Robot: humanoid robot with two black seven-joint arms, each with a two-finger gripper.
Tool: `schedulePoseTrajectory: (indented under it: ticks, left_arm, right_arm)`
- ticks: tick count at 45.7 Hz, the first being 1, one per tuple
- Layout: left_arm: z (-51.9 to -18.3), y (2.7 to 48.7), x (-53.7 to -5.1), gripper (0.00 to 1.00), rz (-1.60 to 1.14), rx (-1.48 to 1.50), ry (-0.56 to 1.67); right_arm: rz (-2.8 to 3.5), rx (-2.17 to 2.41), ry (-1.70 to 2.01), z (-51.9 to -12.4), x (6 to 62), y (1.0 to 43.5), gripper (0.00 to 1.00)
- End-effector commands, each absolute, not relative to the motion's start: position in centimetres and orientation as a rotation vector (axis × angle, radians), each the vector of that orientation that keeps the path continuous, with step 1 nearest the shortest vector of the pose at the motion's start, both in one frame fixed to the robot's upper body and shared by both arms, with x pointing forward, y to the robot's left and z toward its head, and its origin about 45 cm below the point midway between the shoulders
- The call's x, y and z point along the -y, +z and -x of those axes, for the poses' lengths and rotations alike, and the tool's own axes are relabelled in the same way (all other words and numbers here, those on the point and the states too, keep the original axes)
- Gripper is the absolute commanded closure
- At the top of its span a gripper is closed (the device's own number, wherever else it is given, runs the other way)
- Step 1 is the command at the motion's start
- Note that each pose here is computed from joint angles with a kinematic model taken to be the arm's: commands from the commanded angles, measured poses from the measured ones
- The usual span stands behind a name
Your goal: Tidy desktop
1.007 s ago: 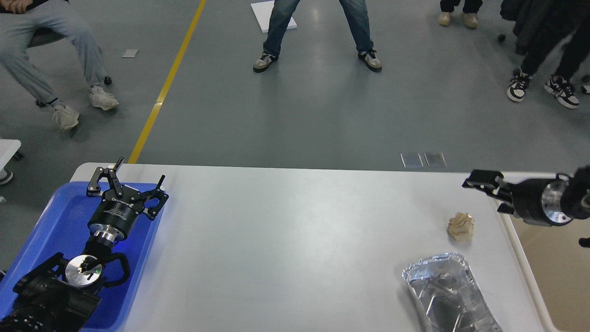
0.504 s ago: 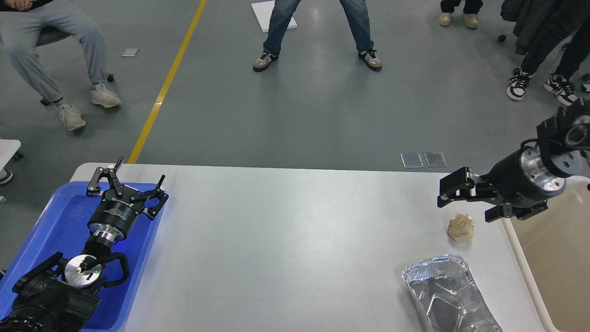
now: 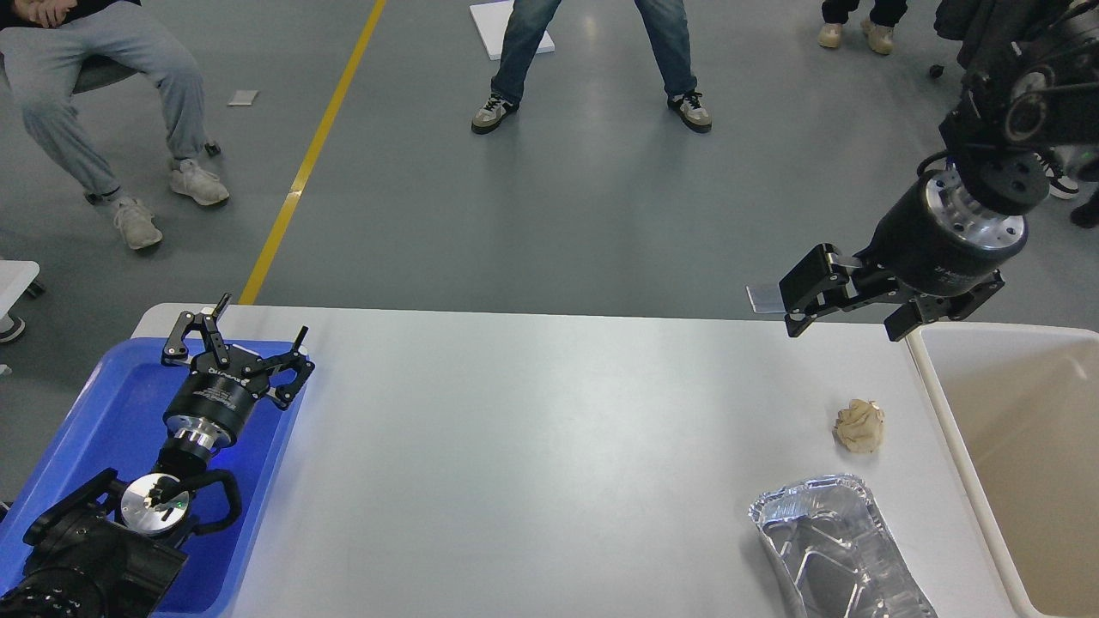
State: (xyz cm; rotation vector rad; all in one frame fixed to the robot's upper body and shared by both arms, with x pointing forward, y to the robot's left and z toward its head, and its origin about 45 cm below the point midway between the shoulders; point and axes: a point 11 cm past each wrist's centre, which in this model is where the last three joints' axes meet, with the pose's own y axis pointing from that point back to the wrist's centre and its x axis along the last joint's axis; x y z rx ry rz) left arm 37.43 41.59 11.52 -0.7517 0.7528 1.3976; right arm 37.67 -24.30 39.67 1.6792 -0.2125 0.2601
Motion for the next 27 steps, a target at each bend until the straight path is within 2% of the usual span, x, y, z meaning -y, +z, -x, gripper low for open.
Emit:
schedulePoseTrajectory:
  ticks: [1,27]
  left_arm:
    - [-37.4,11.5,-41.6,0.00,0.752,-0.753,1.398]
    - [-37.4,11.5,-41.6,0.00,0.752,-0.753,1.398]
  right_arm:
    - [-1.649,0.214,0.287,-38.1,23.9,40.8,0.00]
    - [-1.530,0.196,0.268,-38.2,24.7,40.1,0.00]
